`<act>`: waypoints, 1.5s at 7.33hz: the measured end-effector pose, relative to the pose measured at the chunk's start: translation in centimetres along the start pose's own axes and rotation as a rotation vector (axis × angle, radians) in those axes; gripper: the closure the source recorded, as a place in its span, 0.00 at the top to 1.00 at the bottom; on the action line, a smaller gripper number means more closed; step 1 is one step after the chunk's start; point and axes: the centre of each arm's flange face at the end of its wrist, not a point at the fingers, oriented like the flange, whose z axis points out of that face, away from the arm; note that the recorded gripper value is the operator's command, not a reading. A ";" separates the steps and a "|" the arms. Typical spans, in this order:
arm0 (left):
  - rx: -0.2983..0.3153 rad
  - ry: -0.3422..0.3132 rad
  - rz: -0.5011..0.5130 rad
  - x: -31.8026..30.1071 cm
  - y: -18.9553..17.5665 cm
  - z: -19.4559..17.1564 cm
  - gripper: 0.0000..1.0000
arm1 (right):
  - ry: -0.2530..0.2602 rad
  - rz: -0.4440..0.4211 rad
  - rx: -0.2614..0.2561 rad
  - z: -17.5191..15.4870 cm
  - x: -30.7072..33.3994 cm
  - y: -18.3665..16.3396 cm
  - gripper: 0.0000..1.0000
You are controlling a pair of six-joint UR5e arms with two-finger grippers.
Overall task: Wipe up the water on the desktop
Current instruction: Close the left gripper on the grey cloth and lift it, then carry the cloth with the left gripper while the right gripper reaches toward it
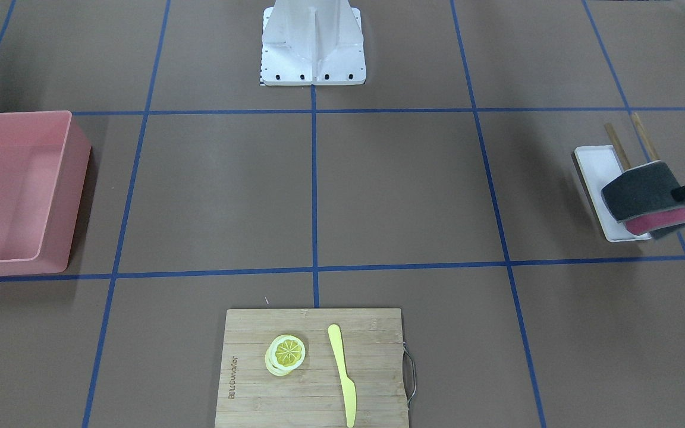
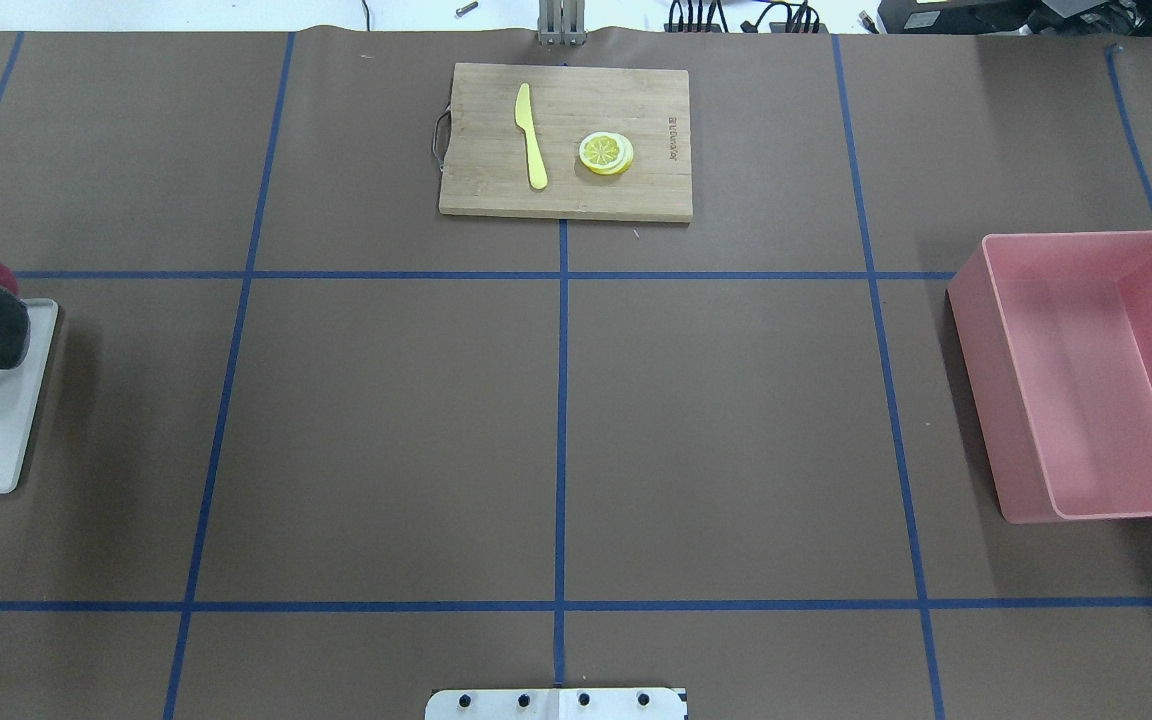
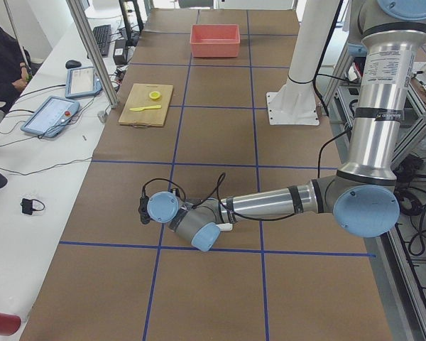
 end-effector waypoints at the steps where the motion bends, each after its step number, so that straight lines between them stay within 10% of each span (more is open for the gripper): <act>1: 0.000 0.000 0.002 0.0 0.0 0.0 0.00 | 0.000 -0.001 0.001 0.0 0.0 0.0 1.00; 11: 0.042 0.124 0.005 5.0 -0.3 -7.3 0.00 | -0.010 -0.008 0.008 -0.4 -0.5 -0.1 1.00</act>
